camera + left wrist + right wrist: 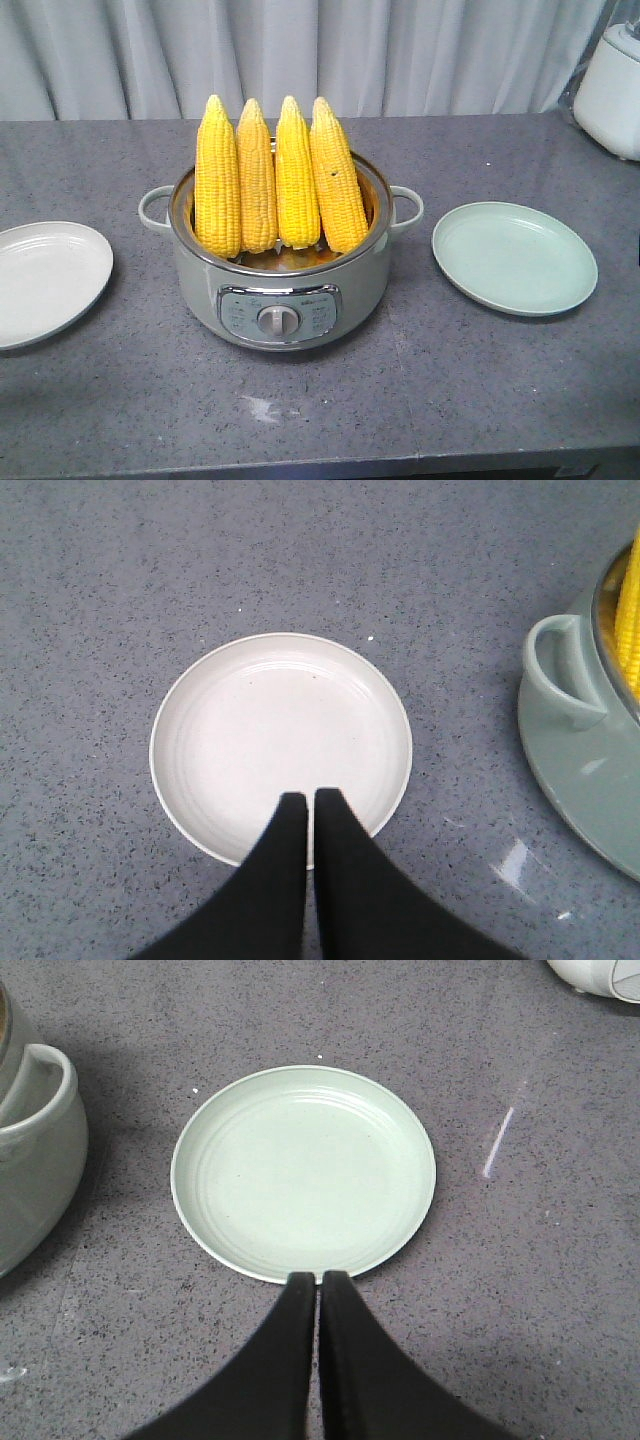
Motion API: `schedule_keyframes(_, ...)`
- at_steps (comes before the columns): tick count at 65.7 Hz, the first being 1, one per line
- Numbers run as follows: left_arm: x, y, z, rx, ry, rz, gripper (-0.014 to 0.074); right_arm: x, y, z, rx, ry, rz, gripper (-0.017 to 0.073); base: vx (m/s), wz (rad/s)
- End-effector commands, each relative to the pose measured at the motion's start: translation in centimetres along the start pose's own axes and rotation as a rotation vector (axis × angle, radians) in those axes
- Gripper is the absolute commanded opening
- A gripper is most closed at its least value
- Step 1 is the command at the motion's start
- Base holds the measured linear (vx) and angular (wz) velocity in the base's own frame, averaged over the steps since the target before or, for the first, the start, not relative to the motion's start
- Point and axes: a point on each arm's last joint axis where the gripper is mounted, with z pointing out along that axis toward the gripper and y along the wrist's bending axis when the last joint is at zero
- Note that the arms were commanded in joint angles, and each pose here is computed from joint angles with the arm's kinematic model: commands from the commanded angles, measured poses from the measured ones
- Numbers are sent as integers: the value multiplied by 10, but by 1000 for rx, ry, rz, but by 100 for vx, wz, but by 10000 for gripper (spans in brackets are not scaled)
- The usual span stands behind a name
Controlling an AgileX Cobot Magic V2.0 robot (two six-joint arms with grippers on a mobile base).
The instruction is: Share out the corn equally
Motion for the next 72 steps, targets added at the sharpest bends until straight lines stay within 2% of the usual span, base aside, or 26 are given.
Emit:
schedule_keyframes(1, -12, -1, -10, 10, -103, -1, 63, -14, -1, -9, 10, -99, -7, 87, 0, 0)
schedule_keyframes(8, -11, 0, -10, 9, -96, -1, 171, -14, -1, -8, 9, -92, -7, 212, 0, 0)
schedule_keyframes(18, -10, 0, -10, 7, -82, -1, 441, -13, -1, -8, 9, -87, -8, 447, 0, 0)
schedule_keyframes(23, -10, 0, -10, 7, -85, -1, 566, -13, -1, -8, 9, -89, -8, 536, 0, 0)
schedule_keyframes(27, -11, 0, -10, 8, -89, -1, 659, -13, -1, -8, 9, -91, -8, 589, 0, 0)
schedule_keyframes(32, -11, 0, -10, 8, -90, -1, 726, -13, -1, -8, 9, -90, -7, 626, 0, 0)
schedule_keyframes(48, -11, 0, -10, 8, -88, -1, 685, -15, 4, -8, -43, -99, 20, 594, 0, 0)
schedule_keyframes(58, -11, 0, -10, 8, -88, -1, 620, -31, 11, -5, -129, -113, -42, 580, 0, 0)
schedule_keyframes(72, -9, 0, -10, 5, -69, -1, 565, -74, 24, 20, -299, -101, -102, 580, 0, 0)
